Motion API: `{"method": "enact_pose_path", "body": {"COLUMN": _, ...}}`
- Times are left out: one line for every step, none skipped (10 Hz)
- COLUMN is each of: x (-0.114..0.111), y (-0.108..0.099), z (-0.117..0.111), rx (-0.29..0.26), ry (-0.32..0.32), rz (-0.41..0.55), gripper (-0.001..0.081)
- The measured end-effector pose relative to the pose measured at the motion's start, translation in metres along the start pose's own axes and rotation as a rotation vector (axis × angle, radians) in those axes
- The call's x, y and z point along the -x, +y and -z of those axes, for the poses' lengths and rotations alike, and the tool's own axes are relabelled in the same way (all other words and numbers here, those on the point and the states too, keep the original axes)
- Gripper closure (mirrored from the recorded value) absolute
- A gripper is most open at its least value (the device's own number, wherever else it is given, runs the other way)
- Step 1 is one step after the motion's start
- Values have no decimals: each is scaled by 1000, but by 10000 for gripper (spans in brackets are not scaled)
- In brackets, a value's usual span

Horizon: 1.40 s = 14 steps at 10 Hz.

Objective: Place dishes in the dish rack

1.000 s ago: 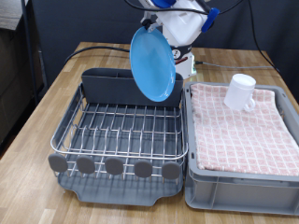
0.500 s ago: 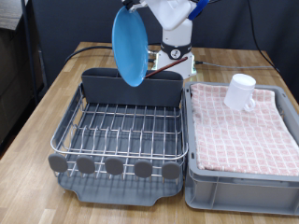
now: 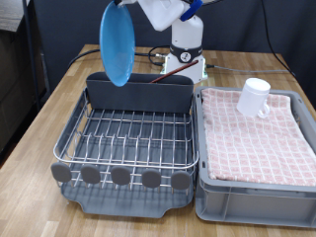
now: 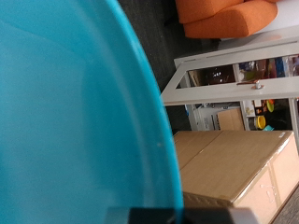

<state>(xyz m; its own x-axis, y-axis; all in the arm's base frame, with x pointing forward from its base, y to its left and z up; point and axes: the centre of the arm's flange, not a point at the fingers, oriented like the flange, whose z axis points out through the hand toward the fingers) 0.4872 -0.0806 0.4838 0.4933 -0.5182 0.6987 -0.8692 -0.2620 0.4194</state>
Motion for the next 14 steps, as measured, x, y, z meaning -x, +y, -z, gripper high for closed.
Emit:
{"method": "enact_pose_path", "body": {"x": -1, "y": -2, "z": -3, "rx": -8, "ry": 12, "rz": 18, "gripper": 791}}
{"method": "enact_pose_path", "body": {"x": -1, "y": -6, "z": -7, "rx": -21, "ry": 26, "rz": 39, "gripper": 791}}
{"method": "enact_pose_path", "body": {"x": 0, "y": -10, "z": -10, "rx": -36, "ry": 43, "rz": 67, "gripper": 791}}
{"method": "enact_pose_path", "body": {"x": 4, "y": -15, "z": -13, "rx": -48, "ry": 63, "rz": 99, "gripper": 791}}
{"method": "enact_pose_path", "body": {"x": 9, "y": -20, "z": -16, "rx": -55, "ry": 84, "rz": 131, "gripper": 791}}
{"method": "enact_pose_path", "body": {"x": 16, "y": -25, "z": -20, "rx": -63, "ry": 103, "rz": 160, "gripper": 791}}
{"method": "enact_pose_path", "body": {"x": 24, "y": -29, "z": -24, "rx": -67, "ry": 117, "rz": 187, "gripper": 791}}
{"method": "enact_pose_path", "body": {"x": 32, "y": -33, "z": -29, "rx": -66, "ry": 125, "rz": 209, "gripper": 791}}
{"method": "enact_pose_path", "body": {"x": 40, "y": -36, "z": -35, "rx": -58, "ry": 126, "rz": 223, "gripper": 791}}
{"method": "enact_pose_path", "body": {"x": 48, "y": -40, "z": -41, "rx": -48, "ry": 126, "rz": 232, "gripper": 791}}
{"method": "enact_pose_path", "body": {"x": 56, "y": -44, "z": -49, "rx": -41, "ry": 129, "rz": 239, "gripper": 791}}
{"method": "enact_pose_path", "body": {"x": 63, "y": -48, "z": -58, "rx": -37, "ry": 133, "rz": 241, "gripper": 791}}
{"method": "enact_pose_path", "body": {"x": 70, "y": -51, "z": -66, "rx": -33, "ry": 137, "rz": 241, "gripper": 791}}
{"method": "enact_pose_path", "body": {"x": 76, "y": -55, "z": -75, "rx": -34, "ry": 139, "rz": 239, "gripper": 791}}
